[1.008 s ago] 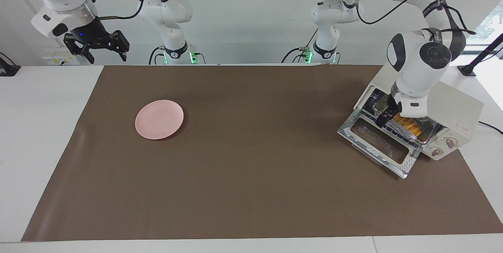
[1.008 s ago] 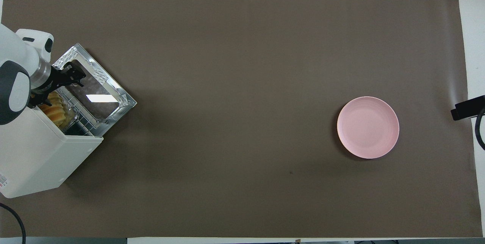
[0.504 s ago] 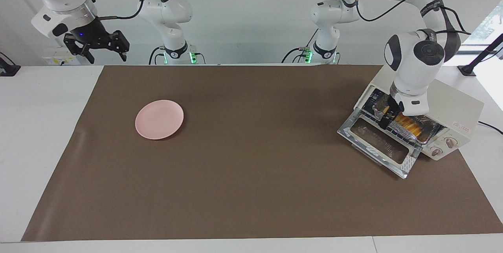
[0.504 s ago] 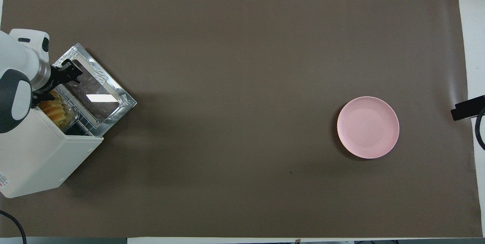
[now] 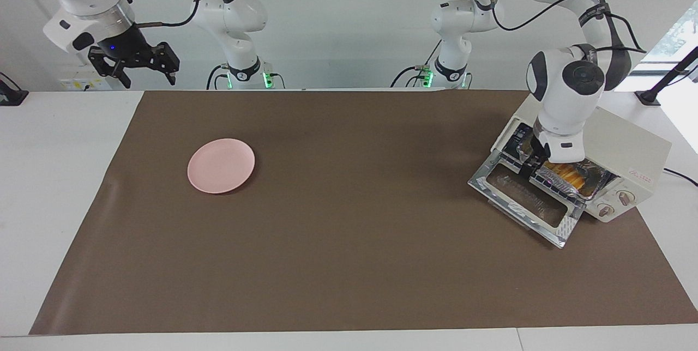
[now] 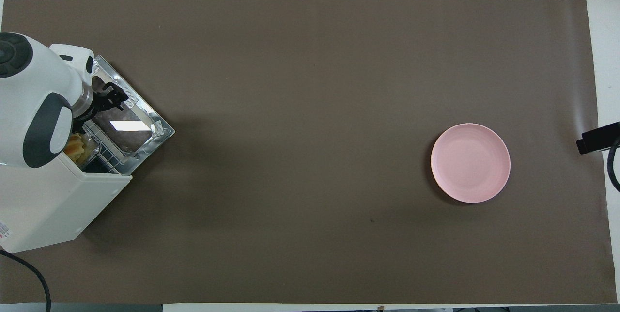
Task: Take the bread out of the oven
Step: 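Pull the foil tray out of the oven with the left gripper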
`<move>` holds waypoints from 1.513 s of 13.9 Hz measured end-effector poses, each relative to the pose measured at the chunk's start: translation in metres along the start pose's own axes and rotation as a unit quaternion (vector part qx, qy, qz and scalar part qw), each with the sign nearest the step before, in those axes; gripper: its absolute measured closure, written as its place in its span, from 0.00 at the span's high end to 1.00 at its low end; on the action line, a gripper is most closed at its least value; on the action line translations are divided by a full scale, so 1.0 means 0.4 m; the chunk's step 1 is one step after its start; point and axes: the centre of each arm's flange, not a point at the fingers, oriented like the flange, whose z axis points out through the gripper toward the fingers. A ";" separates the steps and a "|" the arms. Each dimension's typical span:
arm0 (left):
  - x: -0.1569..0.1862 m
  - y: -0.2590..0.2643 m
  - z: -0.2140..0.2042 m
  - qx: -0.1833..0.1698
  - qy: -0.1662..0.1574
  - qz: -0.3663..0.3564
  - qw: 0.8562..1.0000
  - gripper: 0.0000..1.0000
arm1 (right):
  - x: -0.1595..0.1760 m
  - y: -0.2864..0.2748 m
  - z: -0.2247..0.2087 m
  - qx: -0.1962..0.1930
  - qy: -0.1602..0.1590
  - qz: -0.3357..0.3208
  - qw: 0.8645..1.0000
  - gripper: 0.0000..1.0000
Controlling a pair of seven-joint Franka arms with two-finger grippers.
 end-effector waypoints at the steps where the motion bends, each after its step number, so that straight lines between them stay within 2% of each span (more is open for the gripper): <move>1: -0.009 0.014 0.006 0.003 0.000 0.005 1.000 1.00 | 0.000 0.000 0.000 0.000 0.000 0.000 1.000 1.00; 5: -0.004 0.003 0.018 0.007 -0.003 0.001 1.000 0.95 | 0.000 0.000 0.000 0.000 0.000 0.000 1.000 1.00; 7: -0.005 0.003 0.020 0.008 -0.003 0.001 1.000 0.72 | 0.000 0.000 0.000 0.000 0.000 0.000 1.000 1.00; 10: -0.008 0.006 0.019 0.008 -0.002 0.006 1.000 0.29 | 0.000 0.000 0.000 0.000 0.000 0.000 1.000 1.00; 12: -0.022 0.032 0.002 0.004 0.004 0.021 1.000 0.07 | 0.000 0.000 0.000 0.000 0.000 0.000 1.000 1.00; 14: -0.076 0.120 -0.053 -0.011 0.023 0.056 0.998 0.07 | 0.000 0.000 0.000 0.000 0.000 0.000 1.000 1.00; 18: -0.260 0.354 -0.204 -0.052 0.067 0.148 0.985 0.07 | 0.000 0.000 0.000 0.000 0.000 0.000 1.000 1.00; 21: -0.448 0.493 -0.269 -0.083 0.067 0.226 0.968 0.07 | 0.000 0.000 0.000 0.000 0.000 0.000 1.000 1.00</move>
